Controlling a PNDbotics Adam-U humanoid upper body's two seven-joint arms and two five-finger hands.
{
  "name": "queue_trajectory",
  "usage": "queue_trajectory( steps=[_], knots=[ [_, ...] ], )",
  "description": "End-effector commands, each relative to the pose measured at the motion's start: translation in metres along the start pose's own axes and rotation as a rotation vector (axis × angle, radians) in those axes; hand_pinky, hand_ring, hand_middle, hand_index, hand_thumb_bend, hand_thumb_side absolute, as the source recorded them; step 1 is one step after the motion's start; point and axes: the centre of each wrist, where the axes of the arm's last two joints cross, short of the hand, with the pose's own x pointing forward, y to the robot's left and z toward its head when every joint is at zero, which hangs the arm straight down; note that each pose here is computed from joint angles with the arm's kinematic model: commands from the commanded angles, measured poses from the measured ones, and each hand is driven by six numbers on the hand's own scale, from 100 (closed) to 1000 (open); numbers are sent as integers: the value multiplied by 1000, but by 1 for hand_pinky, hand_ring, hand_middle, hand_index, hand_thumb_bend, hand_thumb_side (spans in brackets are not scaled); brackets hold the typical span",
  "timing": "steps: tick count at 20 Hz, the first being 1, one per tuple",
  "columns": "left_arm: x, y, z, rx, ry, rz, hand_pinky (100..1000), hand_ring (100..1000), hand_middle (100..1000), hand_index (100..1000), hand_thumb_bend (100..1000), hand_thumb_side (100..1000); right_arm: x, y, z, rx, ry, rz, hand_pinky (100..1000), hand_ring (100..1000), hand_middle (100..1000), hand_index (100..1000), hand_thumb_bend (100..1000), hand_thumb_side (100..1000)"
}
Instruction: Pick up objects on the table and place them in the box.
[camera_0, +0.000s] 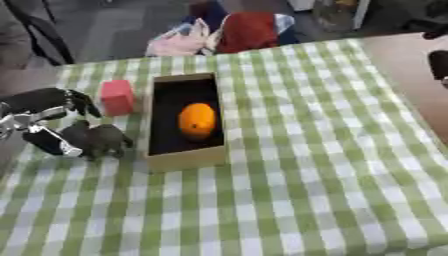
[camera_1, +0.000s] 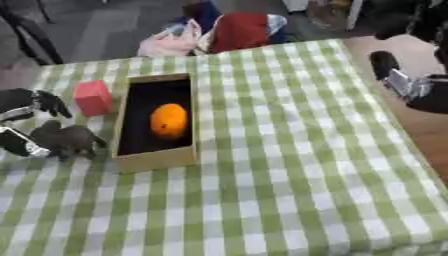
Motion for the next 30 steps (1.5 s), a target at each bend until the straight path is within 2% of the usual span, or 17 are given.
queue_trajectory(
  steps=[1, 2, 3, 4, 5, 6, 7, 11, 16, 19, 24, 30],
  knots=[
    [-4, 5, -1, -7, 3, -31, 692, 663, 646, 749, 428, 228, 6, -6, -3, -2, -20, 14, 710, 872, 728, 888, 201, 224],
    [-4, 3, -2, -13, -2, -35, 688, 656, 639, 741, 418, 208, 5, -6, -3, -2, -19, 13, 710, 872, 728, 888, 202, 224],
    [-4, 1, -3, -17, -7, -40, 666, 615, 597, 702, 364, 130, 5, -5, -3, -2, -17, 13, 710, 872, 728, 888, 199, 225],
    [-4, 0, -3, -20, -11, -48, 662, 608, 589, 695, 351, 116, 5, -5, -3, -2, -17, 12, 710, 872, 728, 888, 200, 225],
    [-4, 1, -3, -12, -12, -56, 618, 540, 521, 633, 254, 100, 5, -5, -2, -3, -16, 12, 710, 872, 728, 888, 196, 228],
    [-4, 3, -2, 0, -11, -65, 613, 535, 514, 620, 226, 100, 4, -5, -2, -3, -15, 12, 710, 872, 728, 888, 197, 227],
    [-4, 4, -1, 16, -8, -71, 583, 489, 465, 562, 160, 108, 4, -5, -2, -4, -14, 11, 710, 873, 728, 888, 196, 228],
    [-7, 19, 6, 93, 0, -83, 587, 486, 454, 548, 149, 110, 3, -4, -1, -4, -8, 11, 710, 873, 728, 888, 189, 234],
    [-9, 56, 19, 183, -5, -104, 595, 488, 456, 550, 153, 104, 2, -4, 0, -3, -2, 8, 710, 873, 727, 888, 185, 235],
    [-7, 77, 19, 241, -12, -101, 596, 489, 455, 548, 142, 101, 2, -3, -1, 6, -7, 5, 710, 873, 728, 888, 185, 236],
    [5, 97, -1, 308, -50, -93, 600, 499, 461, 553, 136, 101, 7, -1, -9, 22, -38, -8, 710, 873, 728, 888, 182, 236],
    [19, 101, -30, 342, -69, -73, 602, 509, 471, 567, 131, 105, 12, 2, -17, 48, -70, -21, 710, 873, 727, 887, 173, 246]
  ],
)
